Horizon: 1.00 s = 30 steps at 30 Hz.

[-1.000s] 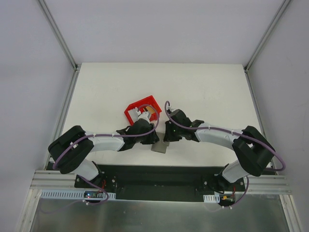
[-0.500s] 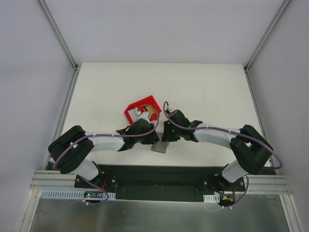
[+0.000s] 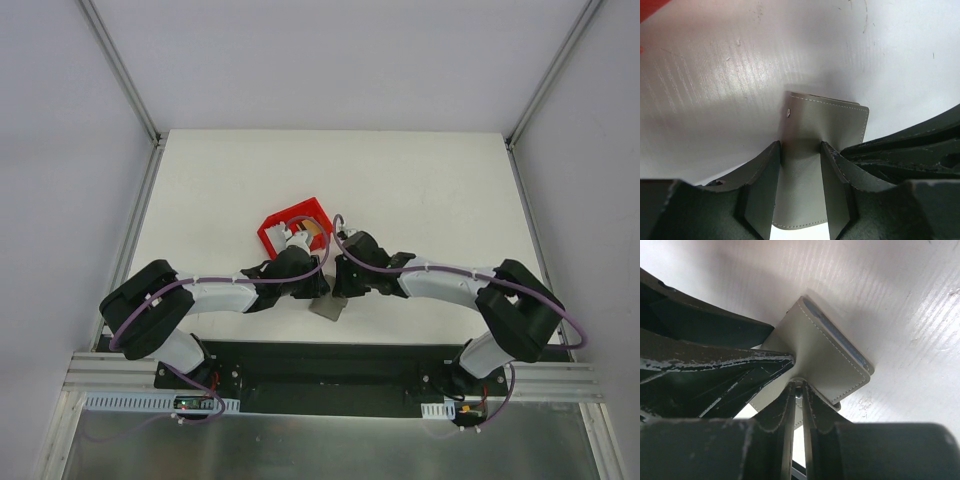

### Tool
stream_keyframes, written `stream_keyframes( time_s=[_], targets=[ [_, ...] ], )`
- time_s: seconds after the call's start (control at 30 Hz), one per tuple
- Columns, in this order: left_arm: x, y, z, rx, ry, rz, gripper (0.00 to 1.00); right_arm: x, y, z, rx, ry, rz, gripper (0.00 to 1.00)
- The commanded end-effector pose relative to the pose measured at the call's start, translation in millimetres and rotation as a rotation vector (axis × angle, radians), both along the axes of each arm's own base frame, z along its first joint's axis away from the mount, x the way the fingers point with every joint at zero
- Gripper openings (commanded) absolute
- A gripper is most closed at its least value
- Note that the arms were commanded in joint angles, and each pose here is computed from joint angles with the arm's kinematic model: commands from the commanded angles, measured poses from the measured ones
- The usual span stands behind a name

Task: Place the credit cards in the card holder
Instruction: Close the card holder at the center of the board.

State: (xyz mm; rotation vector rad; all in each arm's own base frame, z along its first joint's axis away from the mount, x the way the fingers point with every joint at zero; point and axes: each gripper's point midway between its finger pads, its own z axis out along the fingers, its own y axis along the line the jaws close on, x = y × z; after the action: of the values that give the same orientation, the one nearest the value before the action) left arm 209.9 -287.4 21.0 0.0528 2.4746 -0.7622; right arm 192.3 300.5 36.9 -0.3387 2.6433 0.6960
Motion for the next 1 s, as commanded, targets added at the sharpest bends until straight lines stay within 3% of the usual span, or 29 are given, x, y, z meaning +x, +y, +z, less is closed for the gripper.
stream_keyframes(
  time_s=[0.0, 0.5, 0.8, 0.97],
  targets=[
    [-27, 29, -35, 0.134, 0.104, -0.014, 0.38, -6, -1, -8, -0.062, -0.001, 0.015, 0.11],
    [-30, 34, -38, 0.135, 0.116, 0.005, 0.38, -26, -18, -33, -0.226, -0.016, 0.034, 0.09],
    [-31, 35, -38, 0.133, 0.118, 0.008, 0.38, -24, -8, -15, -0.170, -0.070, 0.037, 0.25],
    [-31, 36, -38, 0.135, 0.116, 0.012, 0.38, -16, -4, -3, -0.155, -0.092, 0.025, 0.25]
  ],
)
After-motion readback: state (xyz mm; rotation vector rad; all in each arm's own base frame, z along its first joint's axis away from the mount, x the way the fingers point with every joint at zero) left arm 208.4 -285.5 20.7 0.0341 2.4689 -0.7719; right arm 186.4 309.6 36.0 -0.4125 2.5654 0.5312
